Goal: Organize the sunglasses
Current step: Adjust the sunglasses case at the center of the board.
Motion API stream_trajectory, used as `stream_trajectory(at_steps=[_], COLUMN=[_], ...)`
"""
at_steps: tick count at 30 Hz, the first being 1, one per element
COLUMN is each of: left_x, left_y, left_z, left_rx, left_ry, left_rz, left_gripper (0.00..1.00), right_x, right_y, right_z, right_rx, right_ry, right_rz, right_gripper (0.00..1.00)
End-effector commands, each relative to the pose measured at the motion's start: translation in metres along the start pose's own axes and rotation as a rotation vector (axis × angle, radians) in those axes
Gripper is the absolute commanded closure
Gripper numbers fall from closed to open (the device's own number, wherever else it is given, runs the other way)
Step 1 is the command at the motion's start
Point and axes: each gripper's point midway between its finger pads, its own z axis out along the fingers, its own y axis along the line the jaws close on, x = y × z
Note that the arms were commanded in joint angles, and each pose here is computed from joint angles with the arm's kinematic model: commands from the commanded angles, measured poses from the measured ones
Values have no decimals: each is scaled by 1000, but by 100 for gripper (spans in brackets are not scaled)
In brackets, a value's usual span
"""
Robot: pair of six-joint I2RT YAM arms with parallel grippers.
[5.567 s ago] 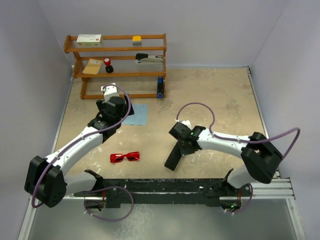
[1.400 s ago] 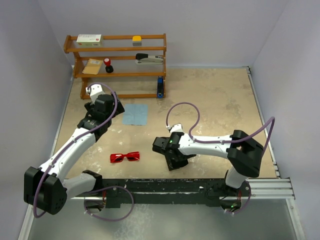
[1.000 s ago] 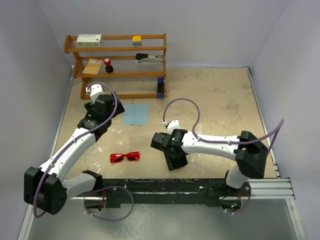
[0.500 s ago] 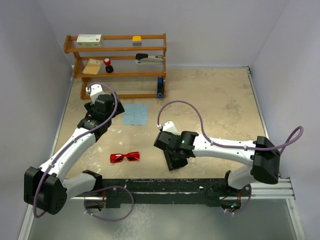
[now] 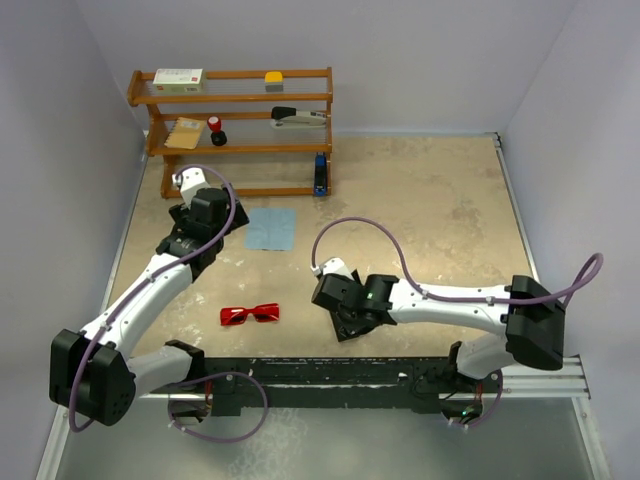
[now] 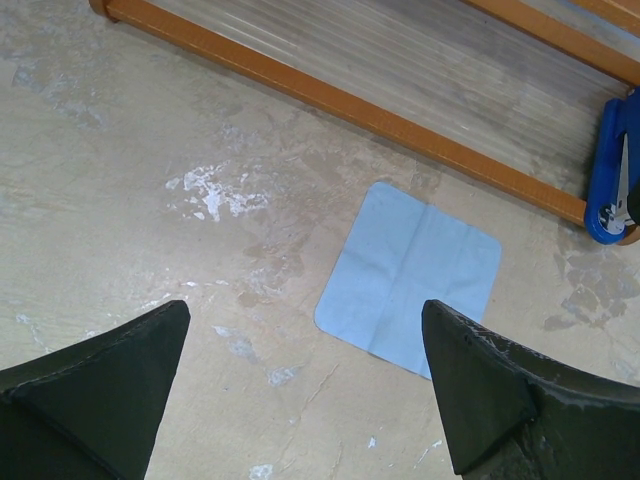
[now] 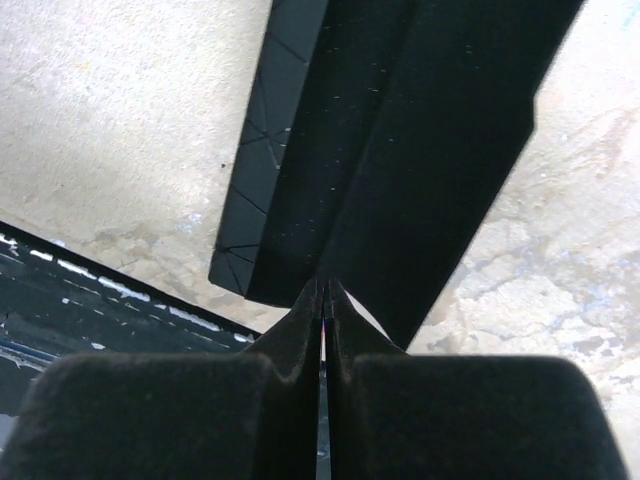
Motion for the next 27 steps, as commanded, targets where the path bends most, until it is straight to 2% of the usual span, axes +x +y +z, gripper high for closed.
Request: stream_trajectory(at_steps=[1, 11, 27], left_x=[-21, -26, -30], left_y=[-2, 7, 13], left_z=[1, -3, -7], left_rx=[1, -21, -33], left_ry=[-59, -73, -80], left_rz=[-31, -35, -40], left_gripper=[3, 3, 3], right_x=[4, 12, -19], right_y=[18, 48, 78], right_z=[8, 19, 36], right_rx=[-54, -109, -135], right_ry=[4, 36, -8], right_rz=[-49, -119, -94], right_gripper=[100, 100, 100])
